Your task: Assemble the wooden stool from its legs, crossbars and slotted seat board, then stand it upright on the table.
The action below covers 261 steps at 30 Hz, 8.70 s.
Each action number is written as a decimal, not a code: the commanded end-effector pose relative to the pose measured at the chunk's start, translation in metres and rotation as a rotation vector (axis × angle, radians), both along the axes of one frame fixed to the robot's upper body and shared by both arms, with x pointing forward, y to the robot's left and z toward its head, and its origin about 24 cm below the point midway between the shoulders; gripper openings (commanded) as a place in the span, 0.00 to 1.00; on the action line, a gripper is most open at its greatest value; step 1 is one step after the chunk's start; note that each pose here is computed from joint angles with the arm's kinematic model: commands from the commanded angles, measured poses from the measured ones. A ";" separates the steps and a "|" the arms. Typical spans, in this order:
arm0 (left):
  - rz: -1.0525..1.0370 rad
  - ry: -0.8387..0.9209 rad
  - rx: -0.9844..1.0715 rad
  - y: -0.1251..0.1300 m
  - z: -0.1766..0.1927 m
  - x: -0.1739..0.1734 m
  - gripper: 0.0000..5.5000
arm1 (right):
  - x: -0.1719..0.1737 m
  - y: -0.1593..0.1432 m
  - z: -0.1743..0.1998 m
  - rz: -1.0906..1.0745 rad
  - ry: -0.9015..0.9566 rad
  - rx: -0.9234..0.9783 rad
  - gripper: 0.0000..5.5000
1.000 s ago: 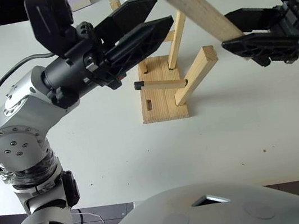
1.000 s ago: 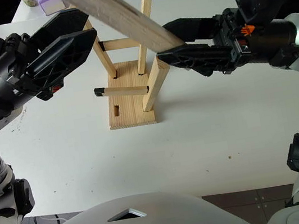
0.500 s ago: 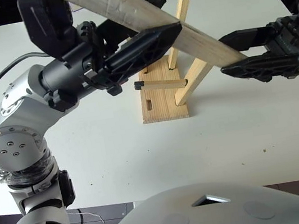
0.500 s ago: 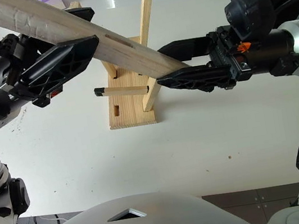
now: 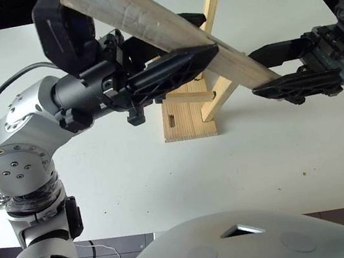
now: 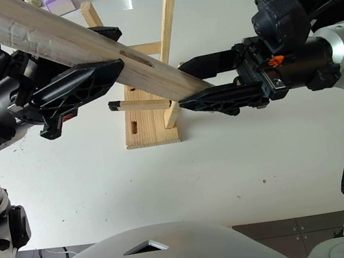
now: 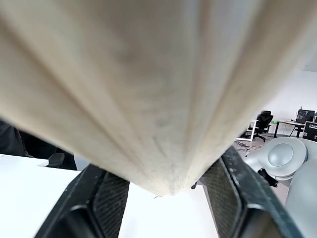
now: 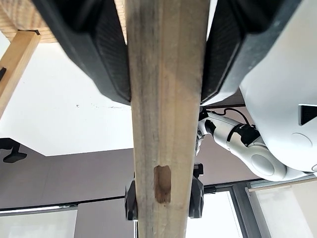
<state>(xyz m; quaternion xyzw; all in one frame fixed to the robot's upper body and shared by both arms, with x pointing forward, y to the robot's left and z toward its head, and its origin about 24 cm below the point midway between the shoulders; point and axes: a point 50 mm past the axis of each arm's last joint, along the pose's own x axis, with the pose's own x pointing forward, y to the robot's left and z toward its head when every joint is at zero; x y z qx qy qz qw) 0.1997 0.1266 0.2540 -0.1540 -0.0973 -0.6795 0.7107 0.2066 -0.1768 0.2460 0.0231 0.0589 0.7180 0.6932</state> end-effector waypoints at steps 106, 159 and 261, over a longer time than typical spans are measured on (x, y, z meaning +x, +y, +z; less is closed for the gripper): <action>0.073 -0.251 0.620 0.085 -0.091 0.067 0.38 | 0.009 -0.064 -0.095 -0.458 0.133 -0.040 0.61; -0.054 -0.125 0.731 0.050 -0.124 0.067 0.38 | -0.015 -0.068 -0.056 -0.452 -0.076 -0.004 0.61; 0.009 -0.137 0.659 -0.027 -0.106 0.033 0.44 | 0.059 0.019 -0.111 -1.173 -0.431 -0.238 0.98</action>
